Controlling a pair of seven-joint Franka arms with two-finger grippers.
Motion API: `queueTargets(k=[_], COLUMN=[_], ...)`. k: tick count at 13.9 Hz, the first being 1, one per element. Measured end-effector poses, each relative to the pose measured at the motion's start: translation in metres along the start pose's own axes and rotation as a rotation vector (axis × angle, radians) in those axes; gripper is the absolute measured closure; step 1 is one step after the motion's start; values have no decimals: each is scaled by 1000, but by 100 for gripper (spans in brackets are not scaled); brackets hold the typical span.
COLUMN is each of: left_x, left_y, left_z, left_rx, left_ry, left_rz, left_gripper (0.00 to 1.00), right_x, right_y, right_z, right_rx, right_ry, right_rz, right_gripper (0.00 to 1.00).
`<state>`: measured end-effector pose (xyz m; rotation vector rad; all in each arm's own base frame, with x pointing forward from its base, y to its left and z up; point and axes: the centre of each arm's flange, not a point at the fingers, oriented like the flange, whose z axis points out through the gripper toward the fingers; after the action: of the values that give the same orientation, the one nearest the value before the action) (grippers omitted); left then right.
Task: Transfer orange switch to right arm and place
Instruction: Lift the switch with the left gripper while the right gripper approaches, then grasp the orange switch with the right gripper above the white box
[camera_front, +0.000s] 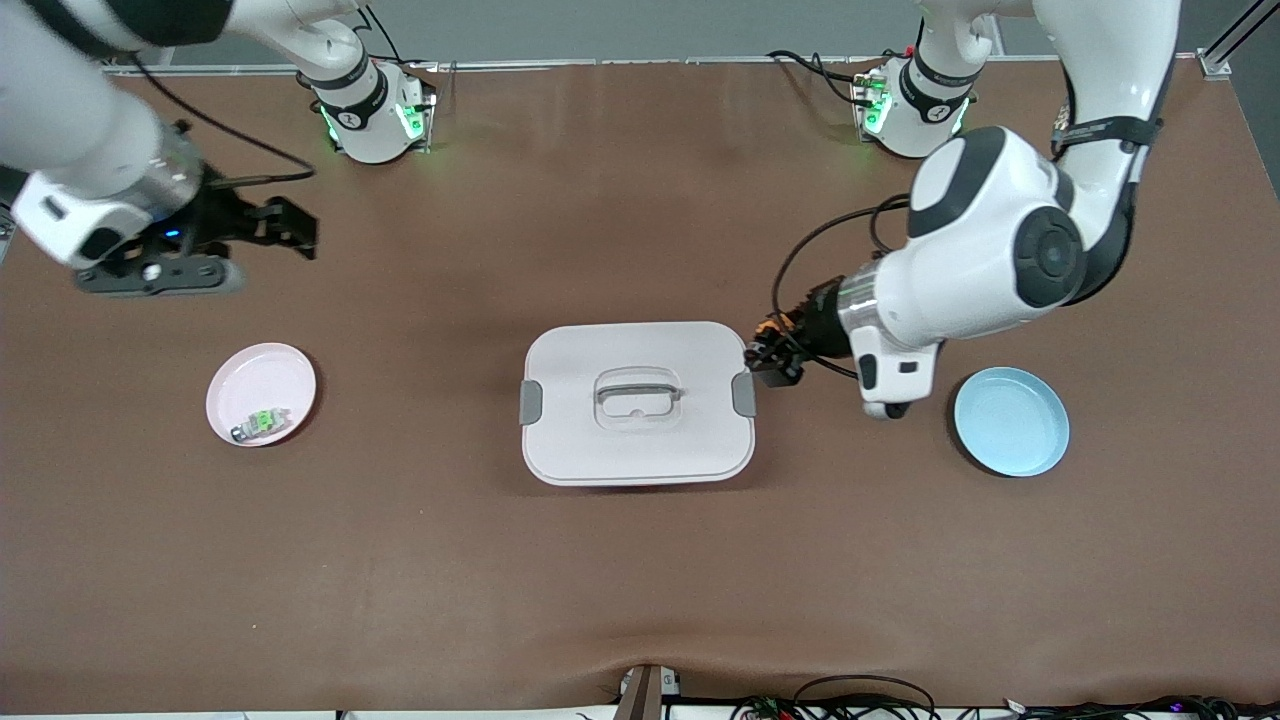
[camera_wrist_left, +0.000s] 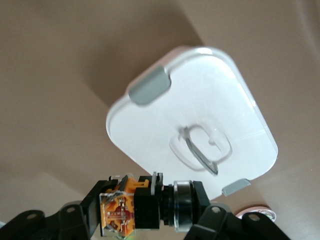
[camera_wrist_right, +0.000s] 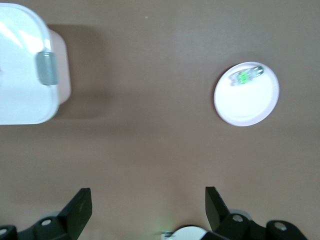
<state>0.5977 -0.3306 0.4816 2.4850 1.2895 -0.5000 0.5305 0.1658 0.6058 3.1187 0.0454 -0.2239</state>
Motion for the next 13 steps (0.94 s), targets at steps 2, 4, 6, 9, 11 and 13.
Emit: queueTargets(k=[2, 4, 6, 9, 11, 13], left_x=[-23, -41, -54, -64, -71, -79], left_y=[8, 15, 20, 26, 26, 26], left_z=[11, 24, 37, 44, 46, 49], left_rx=[6, 9, -3, -26, -25, -22], left_ry=[-12, -20, -27, -32, -37, -50], left_rz=[-50, -89, -135, -167, -162, -156], left_gripper=[28, 28, 28, 28, 28, 28], right_x=[-12, -14, -13, -14, -12, -11], right_y=[-38, -54, -67, -104, -124, -142], right_z=[0, -4, -7, 5, 22, 40], right_rx=[71, 169, 216, 290, 366, 404], right_ry=[-21, -32, -10, 19, 27, 55], right_rz=[41, 108, 144, 165, 204, 218], right_gripper=[0, 0, 0, 0, 0, 0])
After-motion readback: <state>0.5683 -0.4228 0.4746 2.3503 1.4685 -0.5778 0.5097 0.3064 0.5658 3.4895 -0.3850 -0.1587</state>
